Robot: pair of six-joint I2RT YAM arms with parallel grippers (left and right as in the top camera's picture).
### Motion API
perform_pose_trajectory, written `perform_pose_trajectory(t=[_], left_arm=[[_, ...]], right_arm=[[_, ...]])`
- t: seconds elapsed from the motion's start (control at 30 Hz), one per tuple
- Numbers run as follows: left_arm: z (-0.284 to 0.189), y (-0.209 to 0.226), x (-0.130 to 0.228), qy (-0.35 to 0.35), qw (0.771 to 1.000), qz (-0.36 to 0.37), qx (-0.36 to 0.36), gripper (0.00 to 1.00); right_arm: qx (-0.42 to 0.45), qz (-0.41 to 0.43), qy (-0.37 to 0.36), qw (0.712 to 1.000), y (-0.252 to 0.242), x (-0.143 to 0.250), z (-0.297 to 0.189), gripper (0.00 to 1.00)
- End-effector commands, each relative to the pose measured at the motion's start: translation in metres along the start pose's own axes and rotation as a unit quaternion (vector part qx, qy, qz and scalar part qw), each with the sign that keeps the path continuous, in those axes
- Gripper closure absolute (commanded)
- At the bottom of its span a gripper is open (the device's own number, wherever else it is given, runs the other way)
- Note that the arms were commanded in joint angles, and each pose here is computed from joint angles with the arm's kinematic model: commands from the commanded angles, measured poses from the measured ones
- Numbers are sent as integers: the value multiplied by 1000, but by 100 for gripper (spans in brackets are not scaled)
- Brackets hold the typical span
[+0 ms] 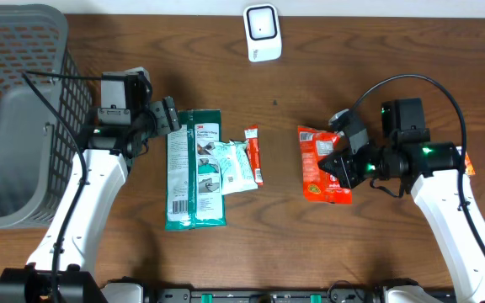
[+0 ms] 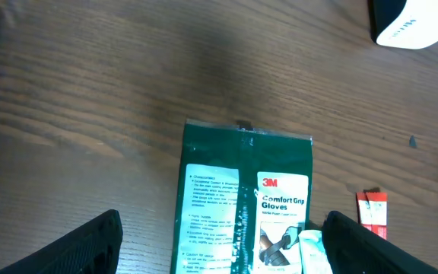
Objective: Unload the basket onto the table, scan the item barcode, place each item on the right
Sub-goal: 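Lift the red snack bag off the table with the right gripper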
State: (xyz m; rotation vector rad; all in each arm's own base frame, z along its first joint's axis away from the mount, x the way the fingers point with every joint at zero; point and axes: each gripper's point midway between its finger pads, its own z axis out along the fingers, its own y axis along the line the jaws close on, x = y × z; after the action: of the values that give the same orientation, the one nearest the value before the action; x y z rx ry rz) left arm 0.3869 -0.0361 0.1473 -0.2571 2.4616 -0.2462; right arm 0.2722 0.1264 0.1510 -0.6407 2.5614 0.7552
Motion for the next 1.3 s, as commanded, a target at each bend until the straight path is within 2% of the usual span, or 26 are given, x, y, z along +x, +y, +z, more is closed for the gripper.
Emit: perform_pose_trajectory(t=[0.0,0.27,0.5,0.8,1.0,1.27], left_arm=[[-4,1,-7,-10,1000,6,-4,15],[-4,1,-7,-10,1000,6,-4,15],[-4,1,-7,-10,1000,6,-4,15],[-4,1,-7,-10,1000,6,-4,15],[-4,1,-7,-10,1000,6,-4,15],[-4,1,-7,-10,1000,6,-4,15]], right_arm=[[-6,-7,-8,1000,7,-6,-6,99],[0,-7,-7,1000,5,-5,-6,99],[74,-12,10,997,-20,0,-8,99],[76,-27,-5,997,-21,-8,-8,99],[50,-36,-18,998,-13,-13,-7,99],[-111,-108,-69,986,47,-29,-16,99]])
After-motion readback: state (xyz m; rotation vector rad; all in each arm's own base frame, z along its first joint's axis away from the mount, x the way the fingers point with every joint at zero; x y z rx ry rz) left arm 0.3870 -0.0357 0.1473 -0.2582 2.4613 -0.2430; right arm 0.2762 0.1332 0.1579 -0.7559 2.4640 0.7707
